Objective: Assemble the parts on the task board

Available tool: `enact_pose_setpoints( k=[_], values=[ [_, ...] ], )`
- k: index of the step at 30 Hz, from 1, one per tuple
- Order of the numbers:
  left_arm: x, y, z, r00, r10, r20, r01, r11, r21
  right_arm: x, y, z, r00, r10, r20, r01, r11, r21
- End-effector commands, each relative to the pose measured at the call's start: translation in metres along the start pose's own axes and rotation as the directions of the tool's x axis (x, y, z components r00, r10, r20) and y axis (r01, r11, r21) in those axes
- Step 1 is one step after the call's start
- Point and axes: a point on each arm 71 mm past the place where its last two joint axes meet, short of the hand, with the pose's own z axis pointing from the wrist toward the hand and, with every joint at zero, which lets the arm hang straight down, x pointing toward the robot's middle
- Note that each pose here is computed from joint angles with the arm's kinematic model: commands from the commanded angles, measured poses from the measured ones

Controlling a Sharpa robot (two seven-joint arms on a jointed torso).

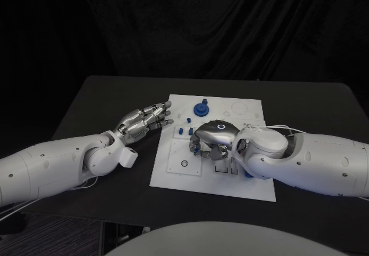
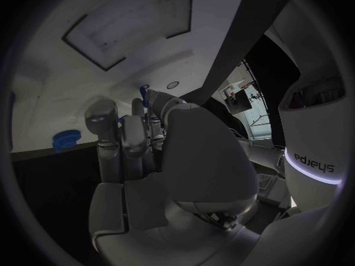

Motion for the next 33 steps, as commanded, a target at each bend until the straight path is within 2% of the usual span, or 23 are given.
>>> enact_pose_setpoints(
  k=[1,24,33],
  values=[
    [0.0014,0.0005,0.0007,1.000,-0.016,-0.009,0.016,1.000,0.007,0.0024,0.0013,0.0006,1.000,-0.005,0.003,0.005,1.000,-0.011],
    [-0.0009,0.0050,0.0003,1.000,-0.018,-0.007,0.018,1.000,-0.013,0.0074,0.0033,0.0034,1.000,-0.003,-0.023,0.002,1.000,-0.011],
    [-0.0007,0.0063,0.0003,1.000,-0.021,-0.010,0.020,1.000,-0.021,0.0098,0.0014,0.0039,0.999,-0.005,-0.048,0.005,1.000,0.007]
  ],
)
